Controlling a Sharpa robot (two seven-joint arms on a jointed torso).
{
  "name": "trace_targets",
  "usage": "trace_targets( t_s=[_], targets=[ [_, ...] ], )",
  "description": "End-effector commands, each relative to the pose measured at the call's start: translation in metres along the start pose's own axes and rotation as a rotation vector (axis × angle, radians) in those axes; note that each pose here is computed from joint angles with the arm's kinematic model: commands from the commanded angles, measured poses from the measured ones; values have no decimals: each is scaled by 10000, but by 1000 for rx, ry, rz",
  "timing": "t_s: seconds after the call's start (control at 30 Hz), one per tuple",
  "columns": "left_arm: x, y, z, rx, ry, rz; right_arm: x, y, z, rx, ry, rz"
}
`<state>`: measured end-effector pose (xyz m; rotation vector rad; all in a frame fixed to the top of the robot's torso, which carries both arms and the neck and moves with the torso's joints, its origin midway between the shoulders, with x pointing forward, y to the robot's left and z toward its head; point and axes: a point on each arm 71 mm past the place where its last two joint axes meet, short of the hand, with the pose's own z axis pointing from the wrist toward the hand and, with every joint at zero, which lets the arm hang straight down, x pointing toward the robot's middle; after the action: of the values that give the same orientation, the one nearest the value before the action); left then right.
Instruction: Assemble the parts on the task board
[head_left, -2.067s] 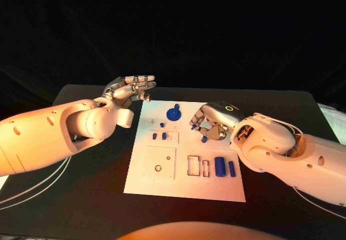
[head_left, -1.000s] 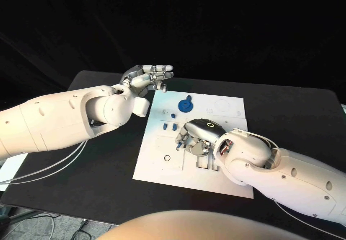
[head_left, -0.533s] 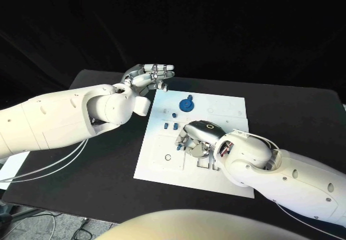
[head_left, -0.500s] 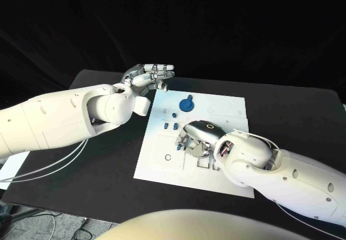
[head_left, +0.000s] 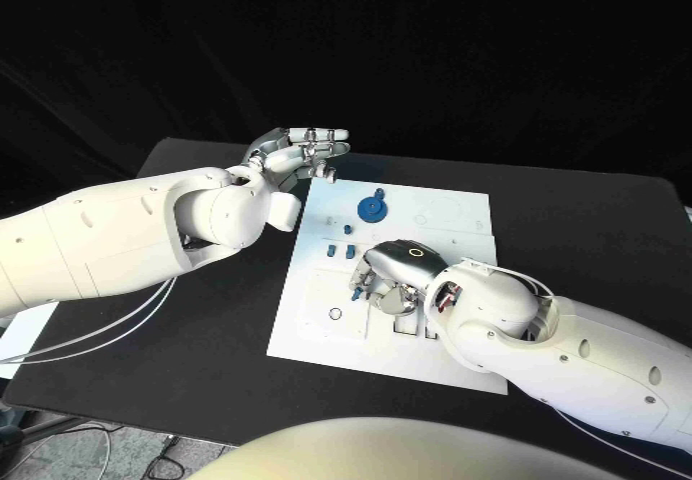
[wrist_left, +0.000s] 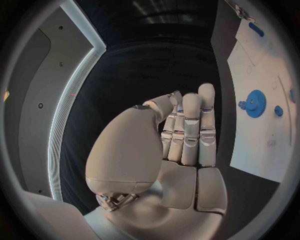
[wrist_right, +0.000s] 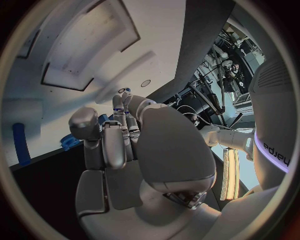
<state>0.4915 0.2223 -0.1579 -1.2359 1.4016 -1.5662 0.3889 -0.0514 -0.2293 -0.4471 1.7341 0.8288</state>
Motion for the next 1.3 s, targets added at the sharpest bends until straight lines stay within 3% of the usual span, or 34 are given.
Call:
trace_targets(
  t_s=[0.03,0.83,1.3],
  targets=[
    [23,-4,4,3,24,-1,30,-18,-7,20,3,-50],
    [13,-1,7,-2,25,0,9,12,-50,19,-40,-49],
    [11,4,5,-4,27,2,-26,74,-79,21,-62,-134]
  ],
)
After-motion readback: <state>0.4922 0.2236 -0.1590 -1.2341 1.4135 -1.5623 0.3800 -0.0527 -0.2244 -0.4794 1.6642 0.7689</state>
